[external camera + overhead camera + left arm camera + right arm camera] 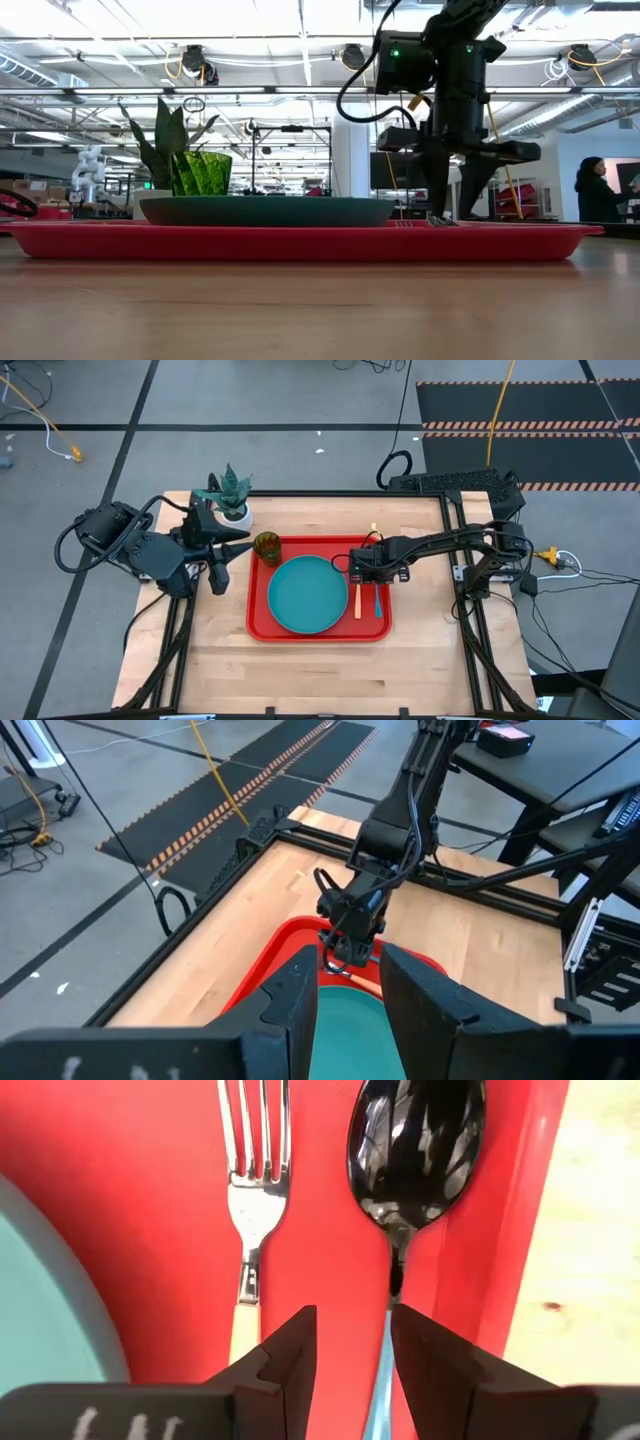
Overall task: Pick and place plate/cup/fork/spoon on tray
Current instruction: Adjust the blue spoon
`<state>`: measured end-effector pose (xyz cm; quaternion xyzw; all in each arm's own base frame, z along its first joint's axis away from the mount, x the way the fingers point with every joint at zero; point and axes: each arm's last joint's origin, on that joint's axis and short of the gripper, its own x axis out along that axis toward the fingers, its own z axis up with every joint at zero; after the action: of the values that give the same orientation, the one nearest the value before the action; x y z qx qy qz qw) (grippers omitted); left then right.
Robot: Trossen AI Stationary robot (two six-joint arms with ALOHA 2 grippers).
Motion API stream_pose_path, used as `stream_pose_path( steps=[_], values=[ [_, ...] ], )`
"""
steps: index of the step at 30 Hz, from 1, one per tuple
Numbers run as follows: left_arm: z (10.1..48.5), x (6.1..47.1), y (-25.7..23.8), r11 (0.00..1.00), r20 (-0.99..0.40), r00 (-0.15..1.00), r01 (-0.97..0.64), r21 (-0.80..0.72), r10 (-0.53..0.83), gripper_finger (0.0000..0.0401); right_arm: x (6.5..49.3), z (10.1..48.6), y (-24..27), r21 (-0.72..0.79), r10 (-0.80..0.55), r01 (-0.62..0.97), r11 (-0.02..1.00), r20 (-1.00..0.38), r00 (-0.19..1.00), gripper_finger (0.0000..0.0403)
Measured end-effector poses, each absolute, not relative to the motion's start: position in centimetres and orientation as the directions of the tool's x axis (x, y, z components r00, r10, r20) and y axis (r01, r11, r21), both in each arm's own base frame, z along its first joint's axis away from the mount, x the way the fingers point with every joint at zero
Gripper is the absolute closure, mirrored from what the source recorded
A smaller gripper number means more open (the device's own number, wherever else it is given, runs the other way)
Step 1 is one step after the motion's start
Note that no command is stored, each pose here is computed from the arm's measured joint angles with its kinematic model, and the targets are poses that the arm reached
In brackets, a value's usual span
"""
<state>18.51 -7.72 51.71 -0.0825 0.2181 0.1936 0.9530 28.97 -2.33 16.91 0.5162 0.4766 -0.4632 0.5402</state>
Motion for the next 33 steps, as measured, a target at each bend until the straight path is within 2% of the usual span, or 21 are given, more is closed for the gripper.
stream_pose_path(
  steps=[19, 33],
  values=[
    [51.7, 18.5, -7.7, 0.907, -0.448, 0.83, -0.411, -0.087, 0.333, 0.0288, 27.9, 15.7, -1.6, 0.051, 0.002, 0.997, 0.059, -0.999, 0.051, 0.028],
    [51.7, 18.5, -7.7, 0.91, -0.452, 0.831, -0.404, -0.09, 0.324, 0.0288, 28.1, 15.7, -1.1, 0.064, -0.027, 0.996, 0.054, -0.997, 0.066, 0.028]
  ],
)
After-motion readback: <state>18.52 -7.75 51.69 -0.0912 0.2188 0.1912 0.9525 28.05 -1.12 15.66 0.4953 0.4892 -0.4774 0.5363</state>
